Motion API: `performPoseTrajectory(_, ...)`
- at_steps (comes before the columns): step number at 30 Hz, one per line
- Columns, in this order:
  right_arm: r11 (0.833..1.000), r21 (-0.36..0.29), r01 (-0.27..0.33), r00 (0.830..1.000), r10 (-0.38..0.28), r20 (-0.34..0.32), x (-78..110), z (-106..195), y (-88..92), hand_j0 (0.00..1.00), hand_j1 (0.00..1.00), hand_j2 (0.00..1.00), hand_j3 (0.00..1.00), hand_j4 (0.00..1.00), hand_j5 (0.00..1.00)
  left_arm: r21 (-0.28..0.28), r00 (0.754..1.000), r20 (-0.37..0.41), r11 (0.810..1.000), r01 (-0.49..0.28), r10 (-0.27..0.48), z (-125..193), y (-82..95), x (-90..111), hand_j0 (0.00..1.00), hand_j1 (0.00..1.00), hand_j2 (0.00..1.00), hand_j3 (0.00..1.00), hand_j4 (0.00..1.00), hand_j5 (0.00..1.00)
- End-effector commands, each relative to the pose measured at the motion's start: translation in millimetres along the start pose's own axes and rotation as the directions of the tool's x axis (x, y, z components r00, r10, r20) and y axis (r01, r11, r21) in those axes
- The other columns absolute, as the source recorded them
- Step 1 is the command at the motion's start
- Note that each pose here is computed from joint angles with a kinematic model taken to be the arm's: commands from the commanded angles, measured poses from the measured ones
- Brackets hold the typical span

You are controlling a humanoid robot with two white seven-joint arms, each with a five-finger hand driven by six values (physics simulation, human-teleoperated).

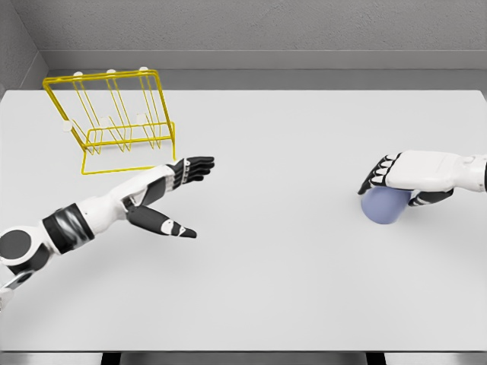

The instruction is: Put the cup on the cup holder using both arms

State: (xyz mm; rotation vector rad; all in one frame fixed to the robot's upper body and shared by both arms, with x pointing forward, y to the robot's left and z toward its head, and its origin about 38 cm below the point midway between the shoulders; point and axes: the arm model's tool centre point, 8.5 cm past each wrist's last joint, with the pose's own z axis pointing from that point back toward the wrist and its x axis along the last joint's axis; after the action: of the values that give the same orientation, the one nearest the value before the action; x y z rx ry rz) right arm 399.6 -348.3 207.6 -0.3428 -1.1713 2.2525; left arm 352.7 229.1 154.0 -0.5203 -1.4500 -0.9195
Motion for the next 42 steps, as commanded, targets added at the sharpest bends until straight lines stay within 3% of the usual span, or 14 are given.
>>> performPoseTrajectory(1, 1.000, 0.019, -0.011, 1.000, 0.011, 0.000, 0.0, 0.2, 2.1, 0.79, 0.79, 0.79, 0.79, 0.79, 0.79, -0.002, 1.000, -0.009, 1.000, -0.026, 0.026, -3.8, -2.9, -1.7, 1.00, 1.00, 1.00, 1.00, 1.00, 1.00)
performPoseTrajectory(5, 1.000, 0.022, -0.013, 1.000, 0.013, -0.001, -0.2, 0.3, 1.8, 0.76, 0.76, 0.76, 0.76, 0.76, 0.76, -0.007, 0.998, -0.007, 0.998, -0.058, 0.058, -15.7, -10.6, -5.6, 1.00, 1.00, 1.00, 1.00, 1.00, 1.00)
performPoseTrajectory(22, 1.000, 0.012, -0.022, 1.000, 0.022, -0.022, -4.3, 10.6, -4.9, 0.72, 0.72, 0.72, 0.72, 0.72, 0.72, 0.036, 0.994, -0.070, 0.997, -0.076, 0.078, -8.8, -1.4, -31.3, 1.00, 1.00, 1.00, 1.00, 1.00, 1.00)
performPoseTrajectory(25, 0.998, -0.002, -0.060, 0.998, 0.060, -0.015, 2.6, 18.2, -16.6, 0.72, 0.72, 0.72, 0.72, 0.72, 0.72, 0.046, 0.994, -0.081, 0.996, -0.074, 0.077, -7.3, 2.1, -35.3, 1.00, 1.00, 1.00, 1.00, 1.00, 1.00)
performPoseTrajectory(34, 0.997, -0.014, -0.077, 0.997, 0.077, -0.007, 6.6, 18.6, -22.5, 0.66, 0.66, 0.66, 0.66, 0.66, 0.66, 0.070, 0.991, -0.095, 0.993, -0.093, 0.099, -12.0, 4.2, -48.1, 1.00, 1.00, 1.00, 1.00, 1.00, 1.00)
performPoseTrajectory(42, 0.989, -0.005, -0.149, 0.986, 0.149, 0.074, 37.1, 8.9, -36.2, 0.61, 0.61, 0.61, 0.61, 0.61, 0.61, 0.067, 0.991, -0.087, 0.993, -0.099, 0.105, -17.8, 0.2, -50.3, 1.00, 1.00, 1.00, 1.00, 1.00, 1.00)
